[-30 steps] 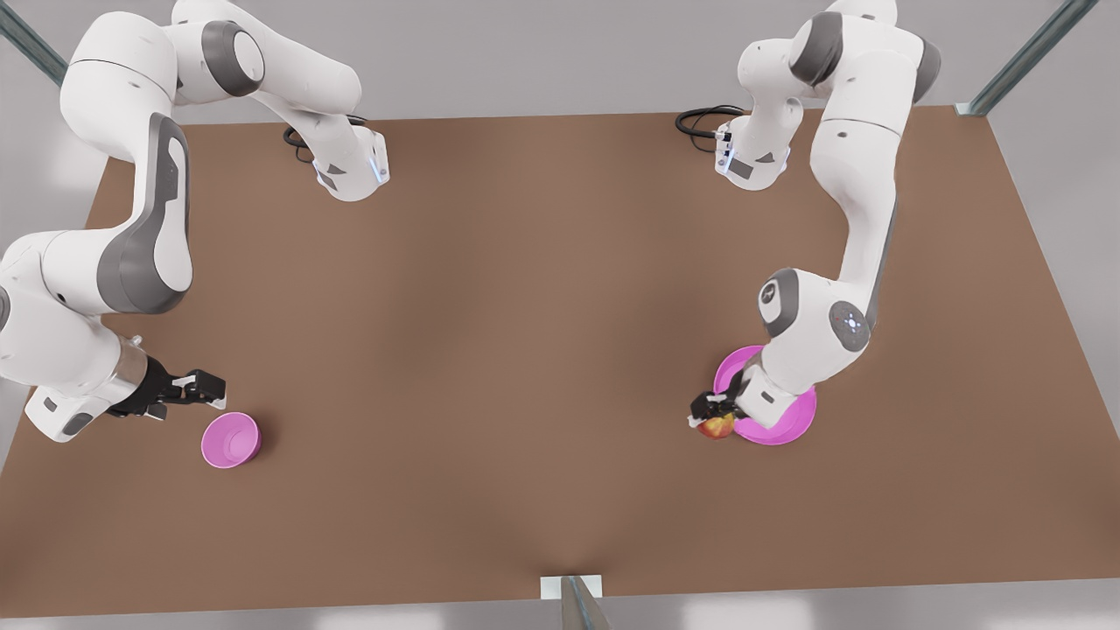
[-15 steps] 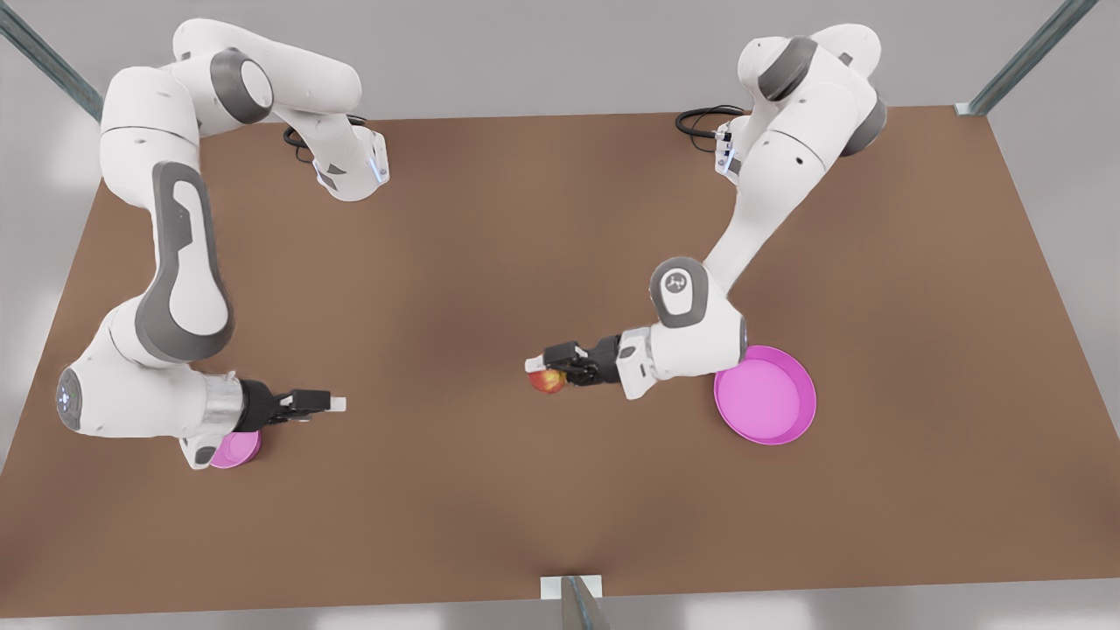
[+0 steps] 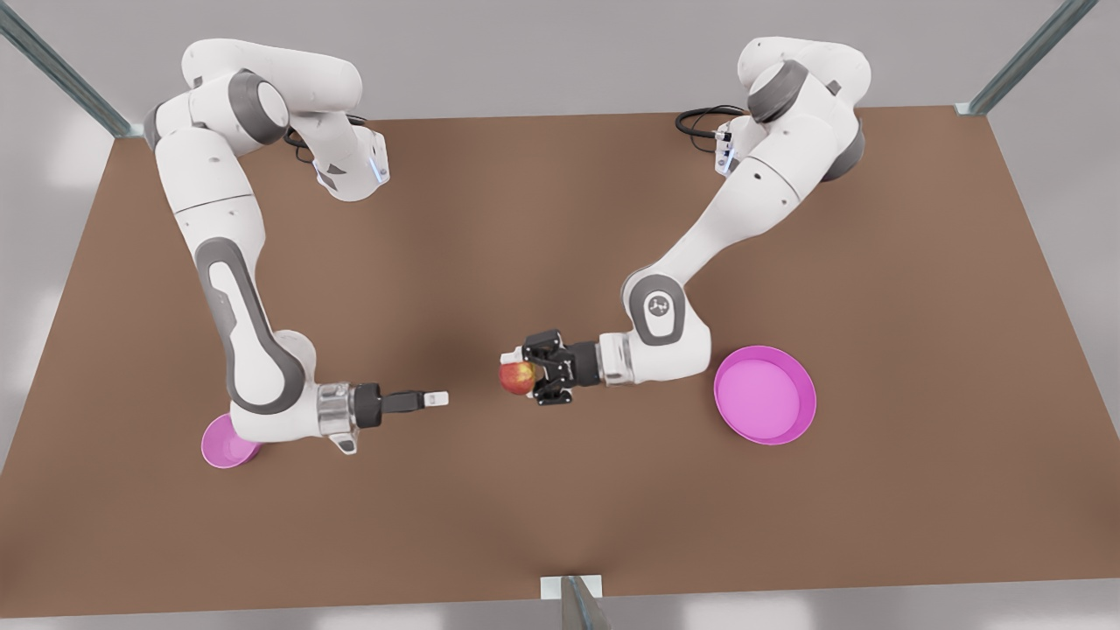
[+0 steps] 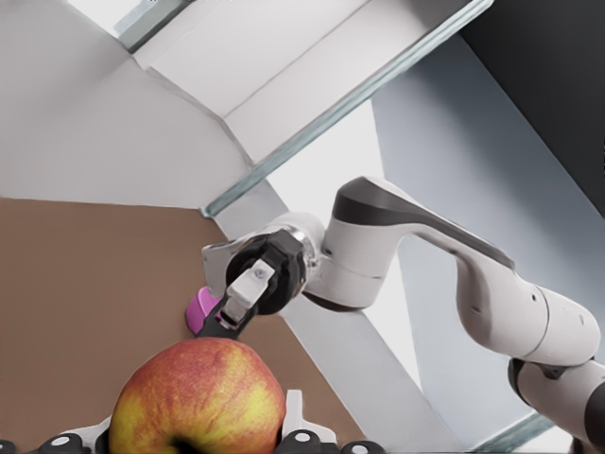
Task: Use the left arm to pick up the apple from the plate, transfer it to the gripper of the right arm, and then use the right arm to place it into the bowl
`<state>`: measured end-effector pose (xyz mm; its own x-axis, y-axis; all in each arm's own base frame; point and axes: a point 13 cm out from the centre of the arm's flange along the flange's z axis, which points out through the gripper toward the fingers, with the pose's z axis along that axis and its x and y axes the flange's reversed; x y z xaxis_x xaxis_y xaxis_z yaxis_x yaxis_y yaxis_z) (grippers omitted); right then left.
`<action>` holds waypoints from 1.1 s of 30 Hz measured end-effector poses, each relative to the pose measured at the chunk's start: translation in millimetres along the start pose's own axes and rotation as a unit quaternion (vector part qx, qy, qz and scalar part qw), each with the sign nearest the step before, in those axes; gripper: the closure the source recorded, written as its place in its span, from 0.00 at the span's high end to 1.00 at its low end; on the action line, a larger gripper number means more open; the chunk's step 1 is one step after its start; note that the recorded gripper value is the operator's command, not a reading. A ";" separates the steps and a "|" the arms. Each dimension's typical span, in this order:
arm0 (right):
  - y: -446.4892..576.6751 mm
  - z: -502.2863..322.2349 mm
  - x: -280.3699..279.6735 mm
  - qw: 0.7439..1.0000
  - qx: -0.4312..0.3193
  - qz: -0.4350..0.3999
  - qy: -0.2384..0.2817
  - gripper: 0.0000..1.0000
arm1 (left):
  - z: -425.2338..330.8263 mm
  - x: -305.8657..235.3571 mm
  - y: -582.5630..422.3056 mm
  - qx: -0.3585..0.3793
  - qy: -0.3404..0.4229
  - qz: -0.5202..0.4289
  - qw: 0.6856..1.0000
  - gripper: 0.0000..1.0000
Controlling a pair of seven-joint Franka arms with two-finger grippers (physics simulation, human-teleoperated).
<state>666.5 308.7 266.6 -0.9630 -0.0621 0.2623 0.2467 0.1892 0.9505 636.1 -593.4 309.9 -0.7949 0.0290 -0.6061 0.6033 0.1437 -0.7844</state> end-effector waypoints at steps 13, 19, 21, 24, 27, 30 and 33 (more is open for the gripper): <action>22.5 65.1 30.8 0.991 -0.099 -0.091 0.001 0.99 | 10.3 12.4 7.6 0.004 -0.003 0.179 0.984 0.58; 26.9 82.2 35.8 0.986 -0.111 -0.127 -0.002 0.99 | 13.8 15.8 9.6 0.005 -0.003 0.230 0.973 0.58; 29.8 94.7 41.8 0.984 -0.116 -0.135 0.000 0.99 | 14.6 15.7 9.6 0.006 -0.004 0.244 0.970 0.58; 29.1 102.0 40.6 0.983 -0.117 -0.144 -0.009 0.99 | 16.7 17.4 10.6 0.006 -0.004 0.262 0.965 0.58; 30.0 107.8 38.0 0.981 -0.119 -0.149 -0.020 0.99 | 17.5 17.0 10.0 0.007 -0.005 0.278 0.960 0.58; 34.0 115.7 38.1 0.981 -0.120 -0.149 -0.027 0.99 | 17.3 16.7 10.3 0.006 -0.006 0.292 0.956 0.58; 37.0 121.4 38.3 0.981 -0.119 -0.147 -0.031 0.99 | 17.0 16.6 11.0 0.006 -0.006 0.304 0.953 0.58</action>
<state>625.6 432.2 291.5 -0.9993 -0.0187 -0.0337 -0.0324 -0.0623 0.9975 630.6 -608.1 289.0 -0.2985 0.0923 -0.9499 0.9524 0.0929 -0.2903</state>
